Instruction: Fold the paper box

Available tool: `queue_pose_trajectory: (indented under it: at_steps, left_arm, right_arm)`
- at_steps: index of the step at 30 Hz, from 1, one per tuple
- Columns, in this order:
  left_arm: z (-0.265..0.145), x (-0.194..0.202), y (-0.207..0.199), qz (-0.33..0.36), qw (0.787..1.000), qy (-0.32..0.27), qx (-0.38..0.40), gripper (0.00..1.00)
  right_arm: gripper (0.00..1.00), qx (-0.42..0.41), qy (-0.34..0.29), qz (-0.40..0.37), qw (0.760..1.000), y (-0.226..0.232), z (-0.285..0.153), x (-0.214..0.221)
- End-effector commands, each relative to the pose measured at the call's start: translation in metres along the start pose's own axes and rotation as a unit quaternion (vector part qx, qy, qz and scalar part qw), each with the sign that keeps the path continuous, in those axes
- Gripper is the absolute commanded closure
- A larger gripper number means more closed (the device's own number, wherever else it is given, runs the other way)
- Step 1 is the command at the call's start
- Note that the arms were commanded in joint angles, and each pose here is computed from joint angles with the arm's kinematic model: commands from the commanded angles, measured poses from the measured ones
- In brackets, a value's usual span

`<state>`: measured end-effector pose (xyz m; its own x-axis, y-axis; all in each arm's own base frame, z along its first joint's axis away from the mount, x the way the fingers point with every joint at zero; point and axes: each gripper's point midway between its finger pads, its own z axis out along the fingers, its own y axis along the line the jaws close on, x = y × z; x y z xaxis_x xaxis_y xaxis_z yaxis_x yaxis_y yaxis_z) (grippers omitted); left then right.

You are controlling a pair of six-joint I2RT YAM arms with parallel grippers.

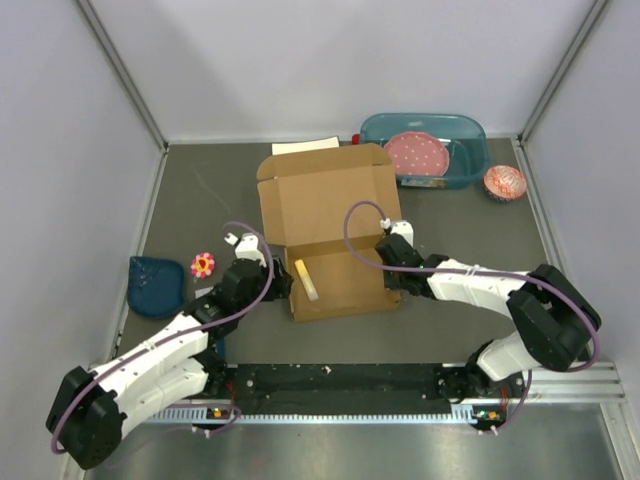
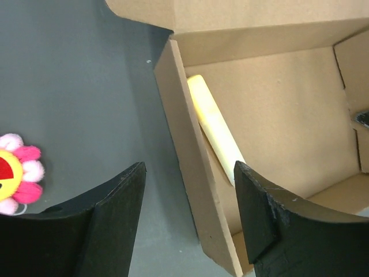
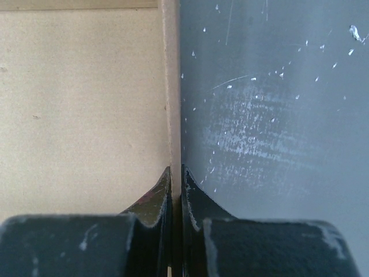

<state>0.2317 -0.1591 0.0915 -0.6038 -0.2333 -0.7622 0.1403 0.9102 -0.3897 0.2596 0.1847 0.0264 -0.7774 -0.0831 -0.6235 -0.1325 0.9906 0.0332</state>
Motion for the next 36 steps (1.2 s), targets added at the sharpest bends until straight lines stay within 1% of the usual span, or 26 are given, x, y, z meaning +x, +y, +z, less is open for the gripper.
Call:
queue_pose_trajectory:
  at_steps: [1, 10, 13, 16, 17, 21, 22, 23, 25, 26, 28, 29, 32, 36]
  left_arm:
    - [0.006, -0.035, -0.009, 0.010, 0.999, -0.050, -0.010, 0.36]
    - [0.020, -0.016, -0.013, 0.037, 0.999, -0.004, -0.018, 0.49]
    - [0.023, -0.005, -0.014, 0.044, 0.999, 0.013, -0.017, 0.55]
    - [0.026, 0.004, -0.015, 0.051, 0.998, 0.024, -0.018, 0.63]
    - [0.026, 0.006, -0.015, 0.052, 0.998, 0.027, -0.018, 0.70]
    - [0.027, 0.012, -0.013, 0.057, 0.998, 0.029, -0.020, 0.78]
    - [0.028, 0.012, -0.013, 0.060, 0.998, 0.028, -0.022, 0.78]
    - [0.028, 0.012, -0.013, 0.063, 0.997, 0.027, -0.022, 0.79]
    - [0.027, 0.013, -0.011, 0.069, 0.997, 0.027, -0.024, 0.79]
    - [0.027, 0.011, -0.011, 0.074, 0.997, 0.025, -0.026, 0.79]
    - [0.027, 0.011, -0.011, 0.078, 0.996, 0.024, -0.026, 0.80]
    - [0.027, 0.010, -0.009, 0.081, 0.996, 0.023, -0.029, 0.80]
    - [0.026, 0.008, -0.011, 0.087, 0.996, 0.022, -0.028, 0.80]
    - [0.026, 0.009, -0.011, 0.091, 0.995, 0.022, -0.030, 0.80]
  right_arm:
    - [1.00, 0.003, 0.043, -0.013, 0.999, -0.009, -0.002, 0.029]
    - [1.00, -0.003, 0.047, -0.014, 0.999, -0.004, -0.004, 0.032]
    - [1.00, -0.004, 0.046, -0.016, 0.999, -0.003, -0.004, 0.031]
    - [1.00, -0.004, 0.045, -0.015, 0.999, -0.002, -0.005, 0.029]
    - [1.00, -0.004, 0.045, -0.015, 0.999, -0.002, -0.005, 0.028]
    - [1.00, -0.004, 0.042, -0.010, 0.999, -0.002, -0.007, 0.025]
    - [0.99, -0.004, 0.041, -0.009, 0.999, -0.001, -0.008, 0.023]
    - [0.93, -0.004, 0.039, -0.008, 0.999, 0.000, -0.009, 0.021]
    - [0.87, -0.006, 0.033, -0.006, 0.999, 0.000, -0.012, 0.016]
    - [0.81, -0.004, 0.027, -0.003, 1.000, 0.001, -0.013, 0.011]
    - [0.77, -0.004, 0.022, -0.003, 1.000, 0.002, -0.016, 0.006]
    - [0.72, -0.005, 0.016, -0.001, 1.000, 0.004, -0.018, 0.000]
    - [0.66, -0.004, 0.006, -0.002, 1.000, 0.006, -0.021, -0.011]
    - [0.62, -0.004, -0.008, -0.005, 1.000, 0.009, -0.026, -0.027]
